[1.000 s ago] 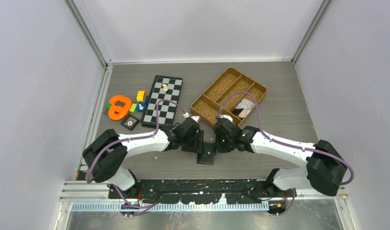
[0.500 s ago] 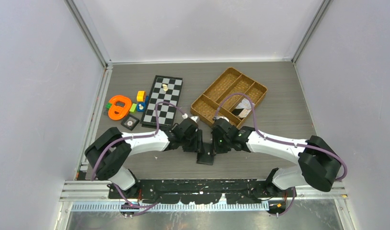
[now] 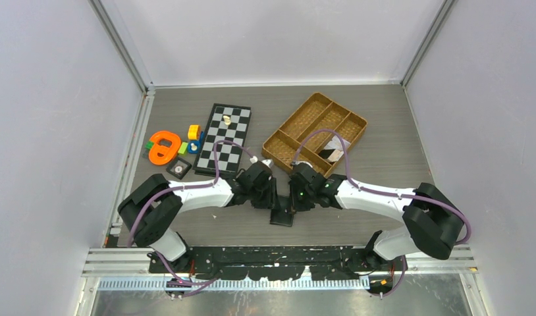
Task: Put the credit cards into the card holder
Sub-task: Close the card holder at the center of the board.
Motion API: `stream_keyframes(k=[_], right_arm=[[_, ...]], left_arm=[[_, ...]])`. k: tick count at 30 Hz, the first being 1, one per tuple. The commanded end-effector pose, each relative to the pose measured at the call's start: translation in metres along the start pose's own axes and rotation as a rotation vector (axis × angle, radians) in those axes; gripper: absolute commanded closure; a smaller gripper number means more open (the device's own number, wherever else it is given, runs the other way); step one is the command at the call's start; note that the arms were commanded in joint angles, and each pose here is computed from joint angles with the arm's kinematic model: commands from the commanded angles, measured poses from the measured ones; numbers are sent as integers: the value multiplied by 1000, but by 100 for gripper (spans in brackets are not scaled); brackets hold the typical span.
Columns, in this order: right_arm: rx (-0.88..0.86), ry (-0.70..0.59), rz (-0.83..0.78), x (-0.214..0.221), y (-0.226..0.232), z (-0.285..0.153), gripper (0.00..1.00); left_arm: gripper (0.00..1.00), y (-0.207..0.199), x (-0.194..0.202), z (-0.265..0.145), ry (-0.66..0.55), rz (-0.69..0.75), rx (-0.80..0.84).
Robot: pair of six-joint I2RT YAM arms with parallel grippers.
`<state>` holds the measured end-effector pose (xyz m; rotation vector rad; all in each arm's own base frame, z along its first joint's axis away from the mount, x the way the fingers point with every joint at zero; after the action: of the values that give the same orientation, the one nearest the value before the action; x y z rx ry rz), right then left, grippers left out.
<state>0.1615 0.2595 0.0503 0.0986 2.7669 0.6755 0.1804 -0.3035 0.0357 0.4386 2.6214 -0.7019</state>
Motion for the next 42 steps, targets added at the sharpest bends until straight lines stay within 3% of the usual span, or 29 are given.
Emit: stream_keyframes(k=[1,42], right_arm=[[-54,-4,21,-2,11,4,100],[25,62,67,8,1,26,99]], left_arm=[[68,6,8,5,22,-12,-10],[76,8,11,7,30,-29,4]])
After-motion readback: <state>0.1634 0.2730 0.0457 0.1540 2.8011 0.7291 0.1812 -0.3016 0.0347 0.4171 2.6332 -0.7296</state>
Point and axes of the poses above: each gripper's point midway between its finger pads, its own z axis out along the fingers, its own y axis along the line the jaws close on, x = y × z, the point moved 1 cm from there along -z, back along the fingers, and after that the axes turned 12 degrees about z, right-handed, at the moved point
